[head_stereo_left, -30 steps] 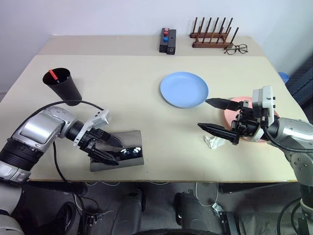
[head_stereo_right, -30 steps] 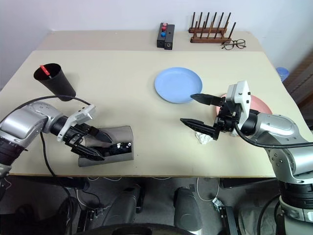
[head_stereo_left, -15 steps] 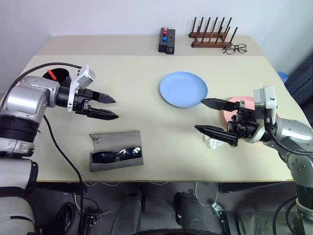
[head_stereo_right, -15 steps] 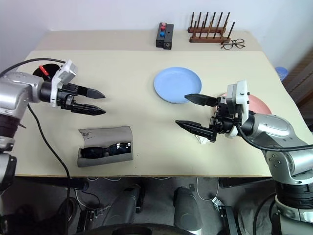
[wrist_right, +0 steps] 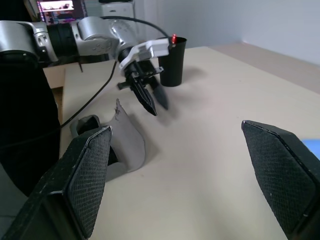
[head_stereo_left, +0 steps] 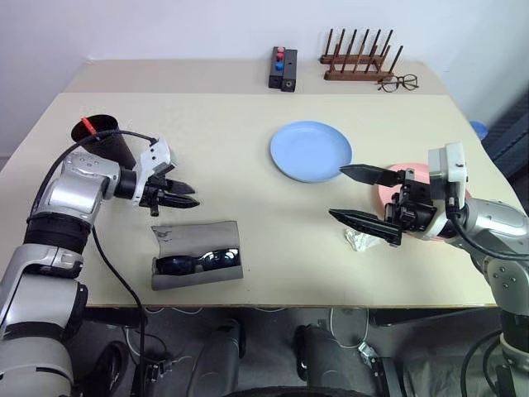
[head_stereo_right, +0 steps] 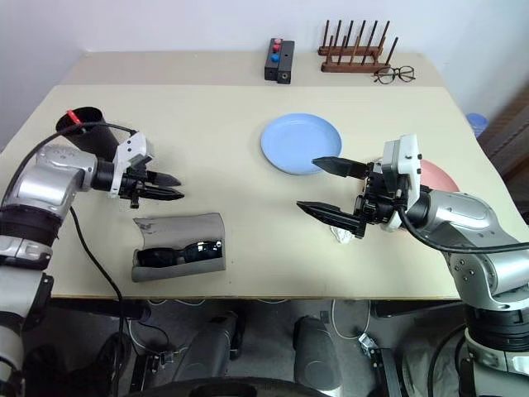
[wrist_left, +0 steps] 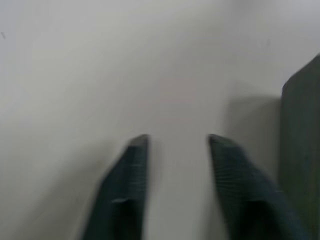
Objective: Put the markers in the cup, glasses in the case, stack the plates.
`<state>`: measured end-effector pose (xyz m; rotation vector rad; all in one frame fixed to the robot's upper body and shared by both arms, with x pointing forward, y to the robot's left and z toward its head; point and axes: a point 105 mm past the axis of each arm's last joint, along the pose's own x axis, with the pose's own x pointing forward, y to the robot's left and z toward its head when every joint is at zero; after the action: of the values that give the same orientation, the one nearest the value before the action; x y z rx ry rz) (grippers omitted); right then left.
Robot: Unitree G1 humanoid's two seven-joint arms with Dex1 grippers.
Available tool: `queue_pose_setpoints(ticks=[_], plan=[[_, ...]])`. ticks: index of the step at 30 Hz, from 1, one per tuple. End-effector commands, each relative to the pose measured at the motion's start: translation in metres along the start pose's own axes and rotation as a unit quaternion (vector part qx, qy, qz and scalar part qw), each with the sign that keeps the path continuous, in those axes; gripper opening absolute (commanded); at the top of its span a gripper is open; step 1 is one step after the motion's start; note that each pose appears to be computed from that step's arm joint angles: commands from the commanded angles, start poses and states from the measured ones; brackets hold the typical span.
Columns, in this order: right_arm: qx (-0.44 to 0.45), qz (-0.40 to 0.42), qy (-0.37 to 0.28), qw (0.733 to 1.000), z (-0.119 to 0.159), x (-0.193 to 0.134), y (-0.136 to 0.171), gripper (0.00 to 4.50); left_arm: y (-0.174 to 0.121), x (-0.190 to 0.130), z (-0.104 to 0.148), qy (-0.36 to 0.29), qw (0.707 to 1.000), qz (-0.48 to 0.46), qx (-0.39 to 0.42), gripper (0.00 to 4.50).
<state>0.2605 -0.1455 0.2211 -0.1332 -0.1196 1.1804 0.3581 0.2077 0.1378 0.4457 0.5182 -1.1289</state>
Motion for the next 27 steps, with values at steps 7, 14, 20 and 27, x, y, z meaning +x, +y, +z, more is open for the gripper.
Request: queue_pose_setpoints(ticks=[7,14,20,27], plan=[[-0.022,-0.009,-0.007,1.0,0.008,-0.004,-0.002,4.24,-0.013,-0.002,-0.002,0.018,0.999,-0.046,0.017,0.02],[-0.028,-0.017,-0.004,0.999,0.007,-0.008,-0.006,4.24,-0.034,-0.009,0.0,0.019,0.994,-0.11,-0.022,0.02],[-0.034,-0.021,-0.003,0.999,0.007,-0.008,-0.009,4.24,-0.054,-0.013,-0.004,0.035,0.988,-0.144,-0.044,0.02],[-0.036,-0.021,-0.004,0.999,0.008,-0.004,-0.009,4.24,-0.067,-0.017,-0.006,0.049,0.985,-0.162,-0.042,0.02]])
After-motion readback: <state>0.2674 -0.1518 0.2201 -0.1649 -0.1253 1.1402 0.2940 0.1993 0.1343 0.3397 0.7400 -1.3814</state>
